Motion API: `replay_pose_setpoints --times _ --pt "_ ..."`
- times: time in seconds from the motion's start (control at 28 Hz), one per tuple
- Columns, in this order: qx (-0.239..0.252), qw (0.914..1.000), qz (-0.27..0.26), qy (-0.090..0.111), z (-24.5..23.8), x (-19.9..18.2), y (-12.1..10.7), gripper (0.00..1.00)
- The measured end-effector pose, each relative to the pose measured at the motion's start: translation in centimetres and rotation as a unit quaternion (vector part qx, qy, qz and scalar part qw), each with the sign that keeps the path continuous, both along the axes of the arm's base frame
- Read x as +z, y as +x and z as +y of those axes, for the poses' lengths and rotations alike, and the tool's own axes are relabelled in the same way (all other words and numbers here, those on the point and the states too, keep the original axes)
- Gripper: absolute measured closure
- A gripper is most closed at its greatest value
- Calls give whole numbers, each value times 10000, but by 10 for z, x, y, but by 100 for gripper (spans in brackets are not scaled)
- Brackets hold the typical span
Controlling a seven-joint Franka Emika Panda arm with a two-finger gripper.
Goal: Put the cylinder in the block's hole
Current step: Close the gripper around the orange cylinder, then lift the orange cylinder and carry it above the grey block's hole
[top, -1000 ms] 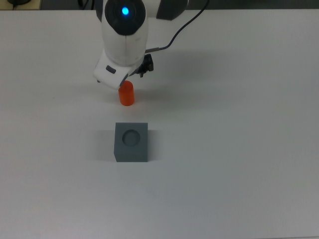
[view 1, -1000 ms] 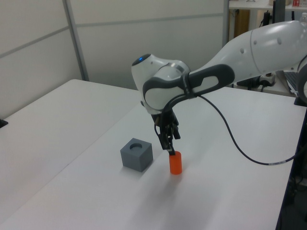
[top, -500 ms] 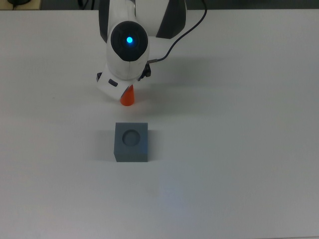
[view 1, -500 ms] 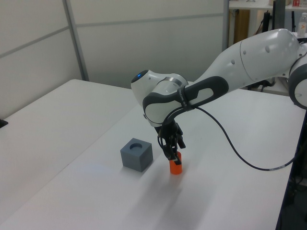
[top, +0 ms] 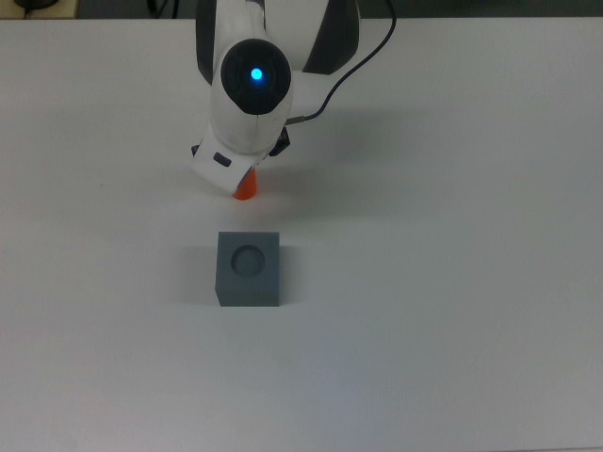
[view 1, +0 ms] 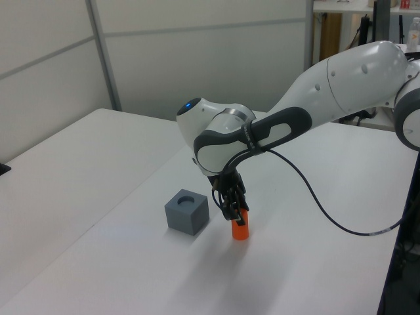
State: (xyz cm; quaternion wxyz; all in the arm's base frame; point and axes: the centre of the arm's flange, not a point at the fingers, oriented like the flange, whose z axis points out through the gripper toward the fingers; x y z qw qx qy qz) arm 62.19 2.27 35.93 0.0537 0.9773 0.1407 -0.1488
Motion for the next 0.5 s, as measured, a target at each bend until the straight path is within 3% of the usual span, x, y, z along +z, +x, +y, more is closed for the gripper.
replay_pose_setpoints --times 0.11,0.32,0.5 --pt "6 10000 -55 -14 0 4 2 49" --pt "-14 9998 -193 -15 0 14 8 49" --pt "-140 9983 -569 24 -6 48 24 49"
